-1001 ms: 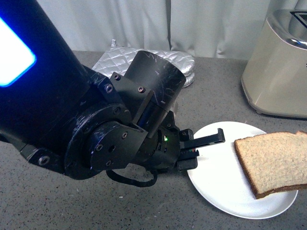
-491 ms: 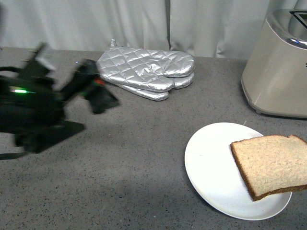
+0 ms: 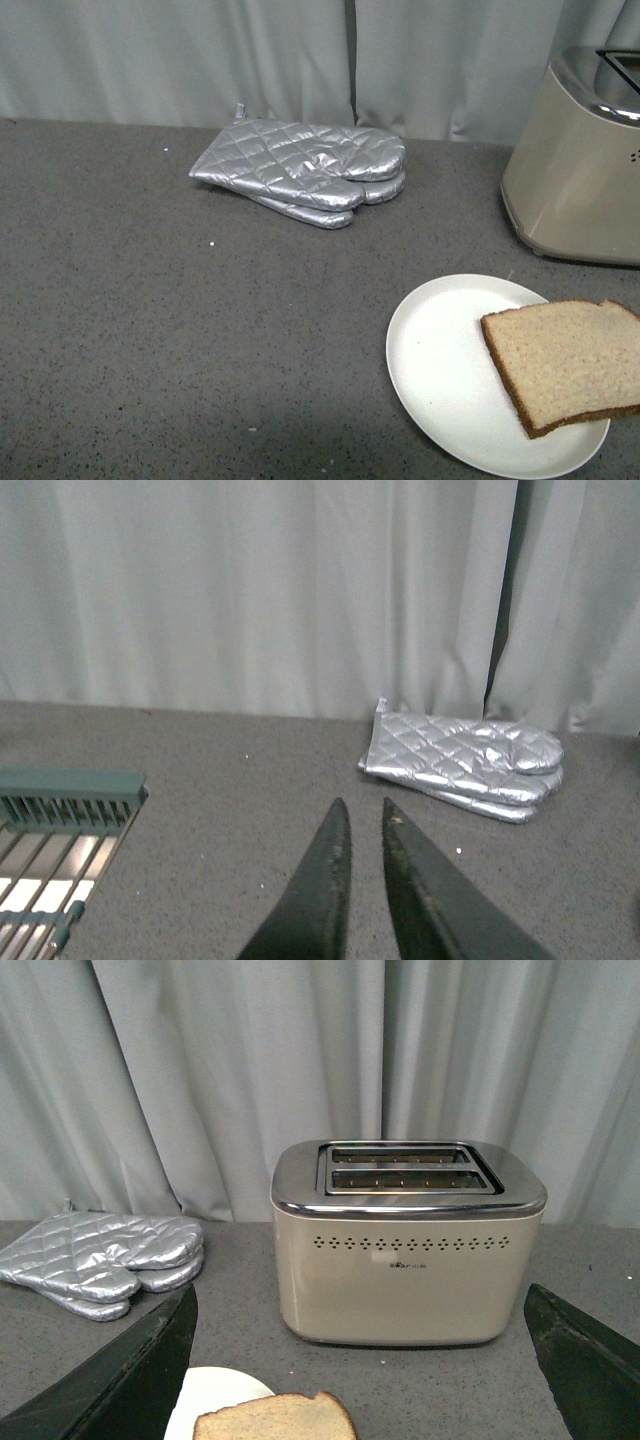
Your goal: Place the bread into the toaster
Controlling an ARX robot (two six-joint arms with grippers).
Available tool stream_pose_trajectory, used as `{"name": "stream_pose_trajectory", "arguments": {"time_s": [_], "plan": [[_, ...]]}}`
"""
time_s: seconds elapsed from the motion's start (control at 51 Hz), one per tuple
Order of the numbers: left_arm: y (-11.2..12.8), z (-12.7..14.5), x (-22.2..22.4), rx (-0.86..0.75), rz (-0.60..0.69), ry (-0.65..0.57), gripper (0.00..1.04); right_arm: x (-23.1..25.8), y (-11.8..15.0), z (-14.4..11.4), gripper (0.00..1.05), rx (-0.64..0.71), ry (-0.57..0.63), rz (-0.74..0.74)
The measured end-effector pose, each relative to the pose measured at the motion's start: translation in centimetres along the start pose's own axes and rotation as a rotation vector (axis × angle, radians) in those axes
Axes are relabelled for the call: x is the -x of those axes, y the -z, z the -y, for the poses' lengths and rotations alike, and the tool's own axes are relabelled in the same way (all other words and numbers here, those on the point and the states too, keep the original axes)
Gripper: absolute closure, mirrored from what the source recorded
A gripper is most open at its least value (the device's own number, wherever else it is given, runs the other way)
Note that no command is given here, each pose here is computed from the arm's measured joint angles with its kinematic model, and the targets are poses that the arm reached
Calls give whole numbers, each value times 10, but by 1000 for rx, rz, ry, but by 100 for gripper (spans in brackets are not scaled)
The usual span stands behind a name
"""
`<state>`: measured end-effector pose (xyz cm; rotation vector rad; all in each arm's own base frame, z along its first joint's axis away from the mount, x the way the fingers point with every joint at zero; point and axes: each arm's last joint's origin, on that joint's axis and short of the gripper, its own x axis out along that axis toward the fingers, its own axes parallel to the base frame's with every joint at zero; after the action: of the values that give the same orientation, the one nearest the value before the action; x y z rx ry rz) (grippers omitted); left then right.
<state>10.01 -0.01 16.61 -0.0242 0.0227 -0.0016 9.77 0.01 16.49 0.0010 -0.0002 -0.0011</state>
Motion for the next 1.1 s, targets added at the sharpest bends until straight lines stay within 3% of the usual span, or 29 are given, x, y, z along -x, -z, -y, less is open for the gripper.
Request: {"name": "stream_pose_trajectory", "arguments": {"time_s": [0.059, 0.451, 0.706, 0.883, 1.04, 1.099], "plan": [[-2, 0, 3, -6, 33, -1, 101, 0, 0, 0, 9, 0, -4, 0], [-2, 0, 3, -16, 35, -2, 101, 0, 0, 0, 9, 0, -3, 0], [-2, 0, 3, -16, 35, -2, 58, 0, 0, 0, 9, 0, 3, -1], [-2, 0, 3, -16, 36, -2, 31, -12, 3, -2, 9, -43, 188, -69], [-2, 0, 3, -17, 36, -1, 6, -38, 0, 2, 9, -215, 281, -129], [-2, 0, 3, -18, 36, -2, 7, -51, 11, 4, 9, -327, 334, -214]]}}
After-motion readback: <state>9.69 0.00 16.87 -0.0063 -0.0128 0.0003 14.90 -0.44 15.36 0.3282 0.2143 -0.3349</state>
